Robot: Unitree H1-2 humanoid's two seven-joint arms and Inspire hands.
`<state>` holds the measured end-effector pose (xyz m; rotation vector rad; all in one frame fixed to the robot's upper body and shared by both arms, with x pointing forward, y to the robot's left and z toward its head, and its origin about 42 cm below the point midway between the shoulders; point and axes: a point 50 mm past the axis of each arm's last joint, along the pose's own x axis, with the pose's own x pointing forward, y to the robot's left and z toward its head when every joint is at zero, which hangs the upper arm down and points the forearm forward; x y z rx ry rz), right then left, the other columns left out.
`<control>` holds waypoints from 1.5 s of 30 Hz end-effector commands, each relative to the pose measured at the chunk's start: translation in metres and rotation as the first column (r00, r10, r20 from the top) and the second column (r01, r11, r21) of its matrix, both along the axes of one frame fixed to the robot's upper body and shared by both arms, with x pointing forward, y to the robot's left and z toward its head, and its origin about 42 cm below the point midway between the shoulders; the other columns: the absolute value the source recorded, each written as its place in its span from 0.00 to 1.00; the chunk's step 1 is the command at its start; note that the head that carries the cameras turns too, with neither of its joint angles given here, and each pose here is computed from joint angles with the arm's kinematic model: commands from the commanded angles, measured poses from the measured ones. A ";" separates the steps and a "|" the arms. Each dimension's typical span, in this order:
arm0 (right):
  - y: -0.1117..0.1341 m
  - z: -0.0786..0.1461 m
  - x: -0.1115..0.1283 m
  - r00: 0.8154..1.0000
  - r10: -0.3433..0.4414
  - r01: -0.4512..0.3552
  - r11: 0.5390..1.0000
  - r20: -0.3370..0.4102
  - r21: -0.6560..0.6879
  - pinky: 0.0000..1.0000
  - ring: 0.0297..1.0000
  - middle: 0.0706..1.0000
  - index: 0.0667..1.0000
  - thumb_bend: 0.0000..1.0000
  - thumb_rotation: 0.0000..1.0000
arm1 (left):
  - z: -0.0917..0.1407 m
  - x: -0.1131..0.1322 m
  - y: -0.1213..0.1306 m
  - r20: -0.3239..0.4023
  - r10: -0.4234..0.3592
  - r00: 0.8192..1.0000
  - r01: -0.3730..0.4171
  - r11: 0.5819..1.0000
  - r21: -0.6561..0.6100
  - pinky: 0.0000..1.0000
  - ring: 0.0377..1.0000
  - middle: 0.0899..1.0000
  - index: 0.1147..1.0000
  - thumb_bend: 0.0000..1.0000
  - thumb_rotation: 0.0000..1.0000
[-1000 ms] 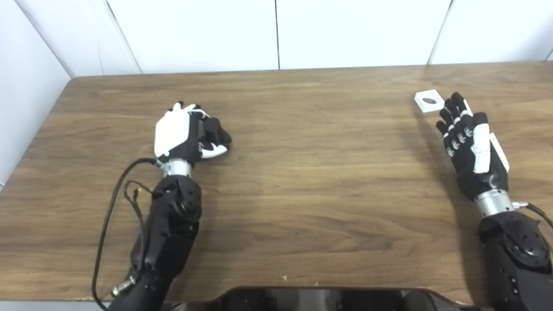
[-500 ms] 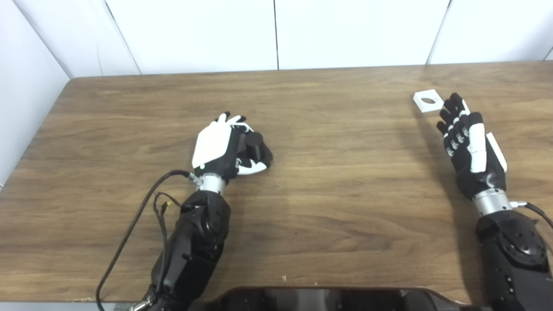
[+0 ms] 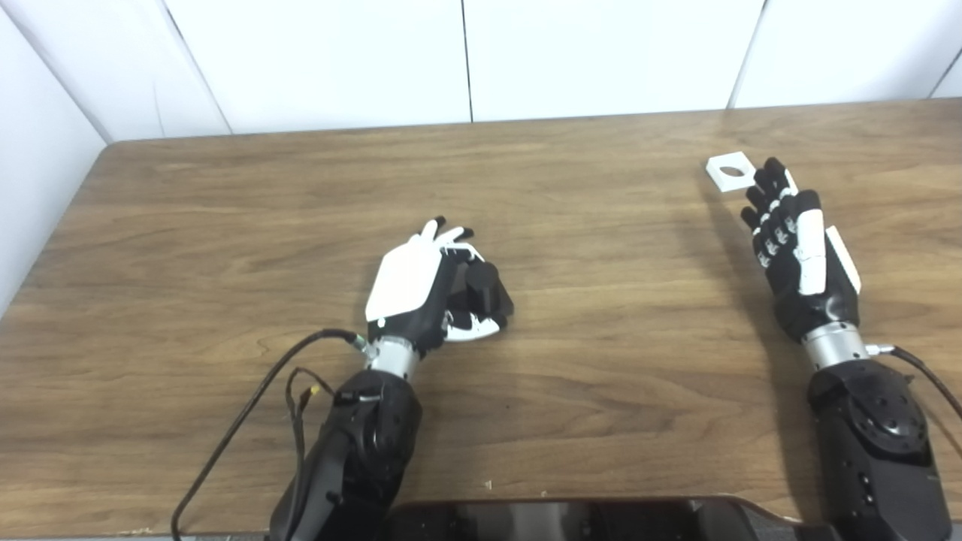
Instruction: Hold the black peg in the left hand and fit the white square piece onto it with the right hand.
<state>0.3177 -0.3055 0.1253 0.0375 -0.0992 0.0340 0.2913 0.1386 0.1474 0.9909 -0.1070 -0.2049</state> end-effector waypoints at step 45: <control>0.010 0.011 -0.006 0.999 0.018 -0.025 0.971 -0.028 -0.237 1.00 1.00 1.00 1.00 0.60 0.84 | -0.007 -0.042 -0.032 -0.092 -0.162 0.983 0.157 0.986 -0.055 1.00 1.00 0.90 0.42 0.52 0.07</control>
